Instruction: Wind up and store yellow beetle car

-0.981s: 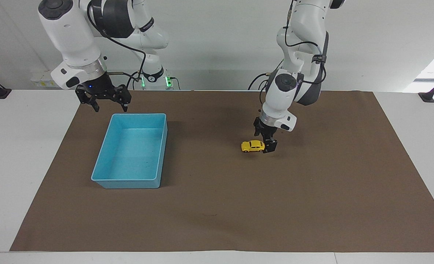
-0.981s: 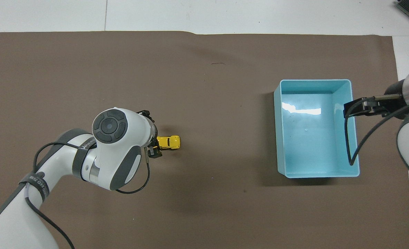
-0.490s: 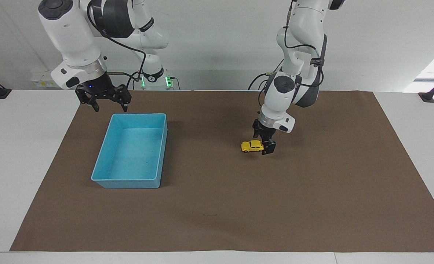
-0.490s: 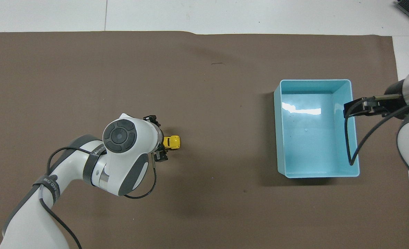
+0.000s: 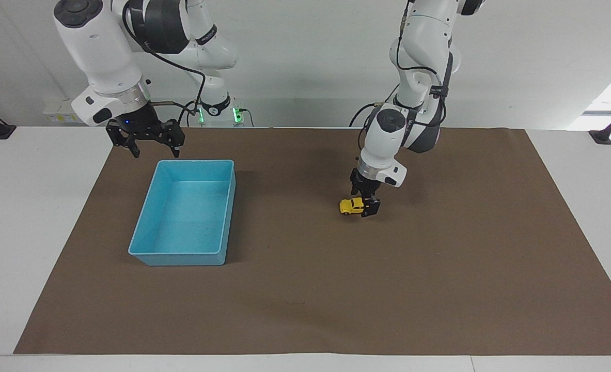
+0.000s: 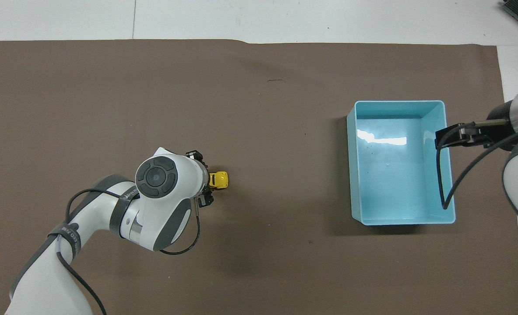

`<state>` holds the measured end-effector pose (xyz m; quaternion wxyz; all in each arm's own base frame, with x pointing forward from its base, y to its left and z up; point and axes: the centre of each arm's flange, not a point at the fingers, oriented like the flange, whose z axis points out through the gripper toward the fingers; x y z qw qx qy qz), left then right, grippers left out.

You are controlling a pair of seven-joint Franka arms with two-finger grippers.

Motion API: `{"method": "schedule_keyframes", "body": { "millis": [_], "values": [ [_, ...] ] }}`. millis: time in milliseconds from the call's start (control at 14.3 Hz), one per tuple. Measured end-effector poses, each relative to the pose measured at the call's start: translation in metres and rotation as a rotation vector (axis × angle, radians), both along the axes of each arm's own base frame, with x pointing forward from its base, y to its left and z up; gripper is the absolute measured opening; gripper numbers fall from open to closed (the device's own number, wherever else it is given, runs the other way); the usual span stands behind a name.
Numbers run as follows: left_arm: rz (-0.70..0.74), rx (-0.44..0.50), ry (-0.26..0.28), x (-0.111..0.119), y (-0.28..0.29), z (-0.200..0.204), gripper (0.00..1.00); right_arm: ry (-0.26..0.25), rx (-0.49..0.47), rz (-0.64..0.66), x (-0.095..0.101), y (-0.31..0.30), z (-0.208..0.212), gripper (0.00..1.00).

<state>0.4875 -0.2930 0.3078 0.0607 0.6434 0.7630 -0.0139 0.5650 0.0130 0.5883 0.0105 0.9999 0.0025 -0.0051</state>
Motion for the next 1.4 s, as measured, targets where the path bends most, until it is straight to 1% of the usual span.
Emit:
{"method": "schedule_keyframes", "body": {
  "millis": [70, 140, 560, 1121, 1401],
  "values": [
    [-0.025, 0.002, -0.003, 0.000, 0.001, 0.000, 0.48, 0.000, 0.000, 0.000, 0.000, 0.000, 0.000, 1.00],
    [-0.037, 0.004, -0.004, 0.000, 0.002, 0.000, 0.47, 0.000, 0.000, 0.000, 0.000, 0.000, 0.000, 1.00],
    [-0.031, 0.013, 0.000, 0.002, 0.024, -0.001, 0.47, 0.000, 0.000, 0.000, 0.000, 0.000, 0.000, 1.00],
    [-0.002, 0.029, 0.017, 0.019, 0.105, 0.000, 0.47, 0.000, 0.000, 0.000, 0.000, 0.000, 0.000, 1.00],
    [0.016, 0.033, 0.024, 0.024, 0.127, 0.000, 0.47, 0.000, 0.000, 0.000, 0.000, 0.000, 0.000, 1.00]
  ]
}}
